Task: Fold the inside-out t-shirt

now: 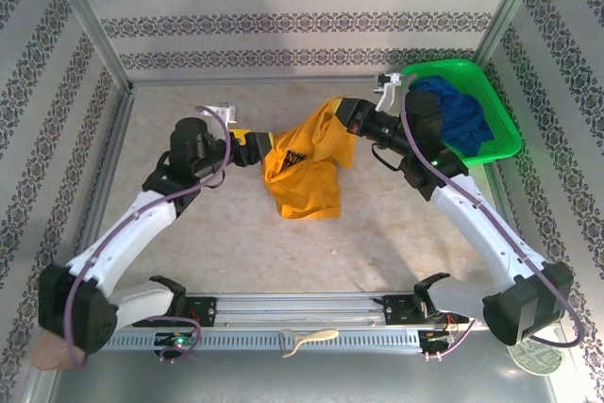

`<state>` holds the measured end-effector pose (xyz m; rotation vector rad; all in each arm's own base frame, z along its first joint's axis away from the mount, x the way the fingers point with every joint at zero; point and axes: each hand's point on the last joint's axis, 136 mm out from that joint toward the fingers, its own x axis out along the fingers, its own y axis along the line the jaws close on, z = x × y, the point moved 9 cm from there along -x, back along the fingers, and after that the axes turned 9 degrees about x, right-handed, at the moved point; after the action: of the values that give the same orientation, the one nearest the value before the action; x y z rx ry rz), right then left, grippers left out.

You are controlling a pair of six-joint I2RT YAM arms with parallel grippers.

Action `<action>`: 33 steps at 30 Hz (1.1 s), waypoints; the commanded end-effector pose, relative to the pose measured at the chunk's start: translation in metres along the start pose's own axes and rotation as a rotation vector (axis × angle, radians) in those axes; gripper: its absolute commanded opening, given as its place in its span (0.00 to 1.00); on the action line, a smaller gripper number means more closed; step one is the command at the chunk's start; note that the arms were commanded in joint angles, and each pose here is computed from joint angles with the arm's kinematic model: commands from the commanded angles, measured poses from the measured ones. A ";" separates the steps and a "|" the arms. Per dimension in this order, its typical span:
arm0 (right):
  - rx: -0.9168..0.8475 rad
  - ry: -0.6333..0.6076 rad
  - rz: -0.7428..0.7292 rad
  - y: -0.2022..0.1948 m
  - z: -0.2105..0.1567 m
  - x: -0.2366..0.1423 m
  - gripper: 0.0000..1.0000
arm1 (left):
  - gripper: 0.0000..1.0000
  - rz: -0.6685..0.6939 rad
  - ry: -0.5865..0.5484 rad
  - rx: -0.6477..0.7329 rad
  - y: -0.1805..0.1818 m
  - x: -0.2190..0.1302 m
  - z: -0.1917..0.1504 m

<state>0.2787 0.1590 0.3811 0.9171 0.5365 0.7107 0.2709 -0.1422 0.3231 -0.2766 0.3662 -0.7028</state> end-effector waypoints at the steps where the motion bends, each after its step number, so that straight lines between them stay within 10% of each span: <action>1: -0.029 -0.009 -0.009 0.000 -0.007 0.005 0.00 | 0.78 -0.079 0.009 0.038 -0.036 0.000 0.012; 21: -0.023 0.018 -0.016 0.001 -0.026 0.000 0.00 | 0.52 -0.044 0.022 0.144 -0.060 0.090 0.007; 32: -0.014 0.011 -0.037 -0.008 -0.026 0.003 0.02 | 0.00 -0.215 0.019 0.084 -0.058 0.101 0.020; 33: -0.017 -0.005 -0.059 -0.014 -0.025 0.003 0.20 | 0.00 -0.262 0.012 0.066 -0.059 0.099 0.023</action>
<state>0.2665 0.1719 0.3589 0.8943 0.5840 0.6818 0.3157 -0.2500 0.3137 -0.1896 0.4123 -0.8532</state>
